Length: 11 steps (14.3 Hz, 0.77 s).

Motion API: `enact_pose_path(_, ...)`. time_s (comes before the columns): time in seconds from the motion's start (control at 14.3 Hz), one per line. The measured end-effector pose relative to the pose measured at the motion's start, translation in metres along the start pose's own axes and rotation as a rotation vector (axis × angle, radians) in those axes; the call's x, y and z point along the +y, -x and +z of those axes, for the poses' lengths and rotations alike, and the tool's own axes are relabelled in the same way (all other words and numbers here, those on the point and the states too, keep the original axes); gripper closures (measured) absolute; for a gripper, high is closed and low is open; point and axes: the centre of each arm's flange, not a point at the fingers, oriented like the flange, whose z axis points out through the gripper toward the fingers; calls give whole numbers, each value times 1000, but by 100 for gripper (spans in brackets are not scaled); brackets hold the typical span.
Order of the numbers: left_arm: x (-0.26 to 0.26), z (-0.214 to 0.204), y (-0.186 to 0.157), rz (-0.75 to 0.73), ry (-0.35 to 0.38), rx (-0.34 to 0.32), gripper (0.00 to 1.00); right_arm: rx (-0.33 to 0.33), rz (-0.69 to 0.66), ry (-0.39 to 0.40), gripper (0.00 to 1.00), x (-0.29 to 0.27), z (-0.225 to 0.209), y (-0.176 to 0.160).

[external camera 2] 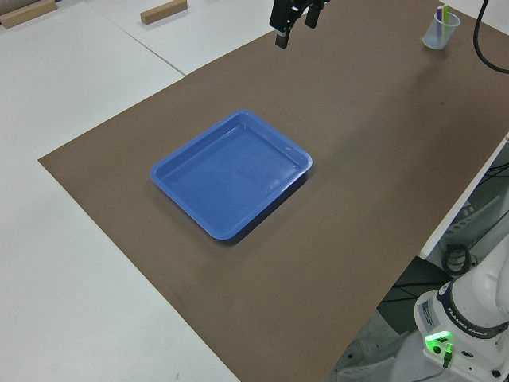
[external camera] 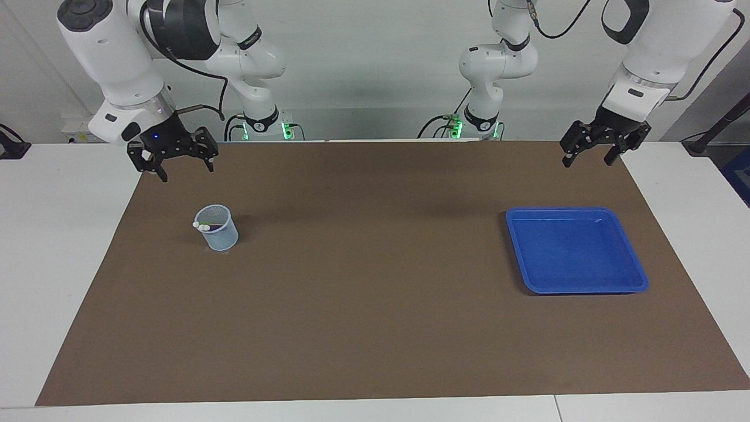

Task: Right arm passes pens to left for tray arrangement
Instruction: 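Lower the right gripper onto the pens in the white cup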

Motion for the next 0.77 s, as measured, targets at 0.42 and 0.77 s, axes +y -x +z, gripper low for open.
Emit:
enact_pose_path(0.42,1,1,0,2,0,-2,0,18,-255,9,0,36,81,9)
enact_pose_path(0.77,3,6,2,5,0,-14,0,34,-697,30,0,41,129,10)
